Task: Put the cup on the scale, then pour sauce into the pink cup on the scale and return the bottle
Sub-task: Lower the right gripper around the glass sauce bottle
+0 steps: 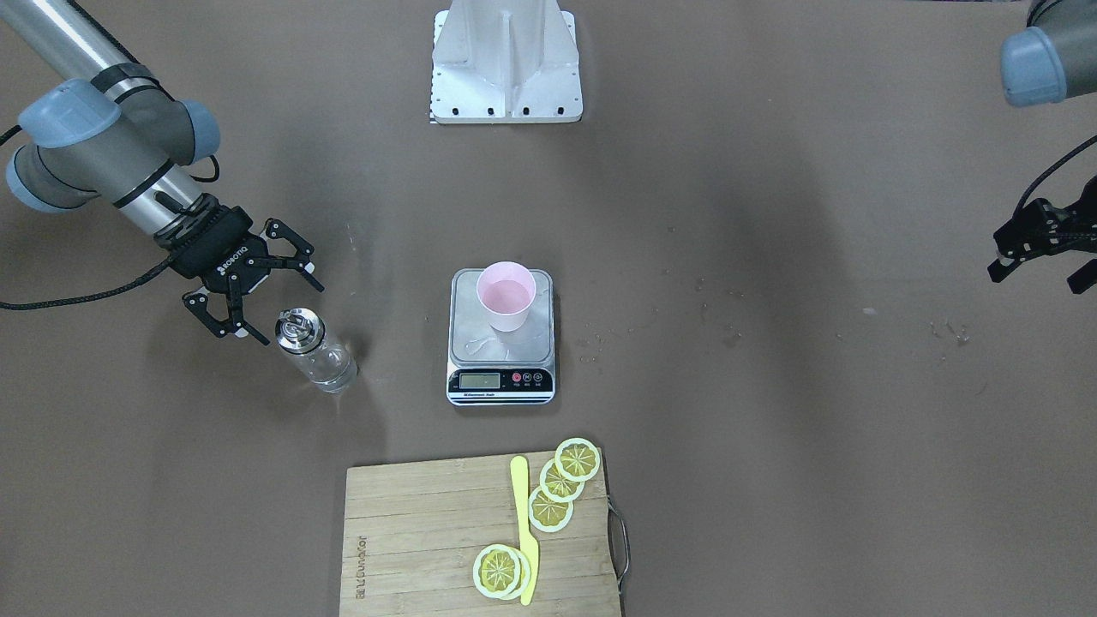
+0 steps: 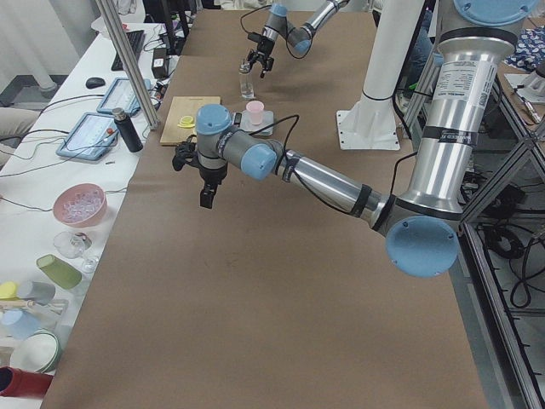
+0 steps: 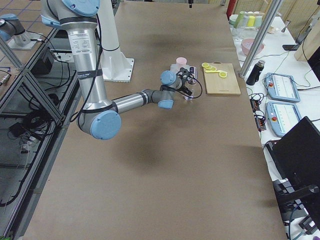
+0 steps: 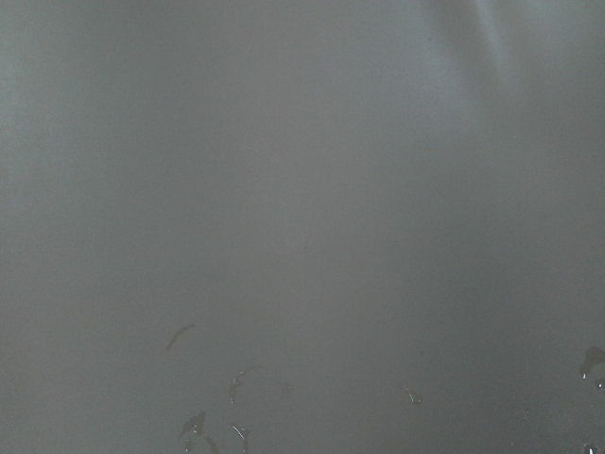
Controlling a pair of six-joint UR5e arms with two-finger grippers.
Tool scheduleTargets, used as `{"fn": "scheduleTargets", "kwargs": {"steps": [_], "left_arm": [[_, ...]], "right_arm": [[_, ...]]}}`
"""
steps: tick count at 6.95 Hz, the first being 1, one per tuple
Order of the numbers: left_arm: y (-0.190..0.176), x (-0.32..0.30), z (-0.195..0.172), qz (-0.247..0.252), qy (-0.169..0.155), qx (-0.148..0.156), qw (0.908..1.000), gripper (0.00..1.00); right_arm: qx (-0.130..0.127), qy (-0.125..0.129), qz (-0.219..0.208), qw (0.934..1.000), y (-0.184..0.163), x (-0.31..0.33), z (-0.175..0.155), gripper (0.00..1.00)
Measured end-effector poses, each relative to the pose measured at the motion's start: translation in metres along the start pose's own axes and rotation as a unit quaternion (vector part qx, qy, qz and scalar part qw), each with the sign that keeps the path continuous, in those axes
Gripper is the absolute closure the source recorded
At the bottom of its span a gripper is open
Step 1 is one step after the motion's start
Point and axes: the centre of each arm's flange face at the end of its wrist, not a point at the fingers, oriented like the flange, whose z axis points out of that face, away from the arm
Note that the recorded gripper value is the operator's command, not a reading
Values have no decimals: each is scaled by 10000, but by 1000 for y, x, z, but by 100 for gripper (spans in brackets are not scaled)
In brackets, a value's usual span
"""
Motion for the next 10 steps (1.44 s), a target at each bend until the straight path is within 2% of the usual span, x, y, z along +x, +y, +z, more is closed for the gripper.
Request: {"fn": "scheduleTargets", "kwargs": {"steps": [4, 10], "left_arm": [[-2, 2, -3, 11, -2, 25, 10000, 3], [-3, 3, -4, 23, -11, 46, 10000, 3]], "right_arm": [[218, 261, 19, 9994, -9, -1, 4, 0], [221, 361, 13, 9991, -3, -9, 16, 0]]}}
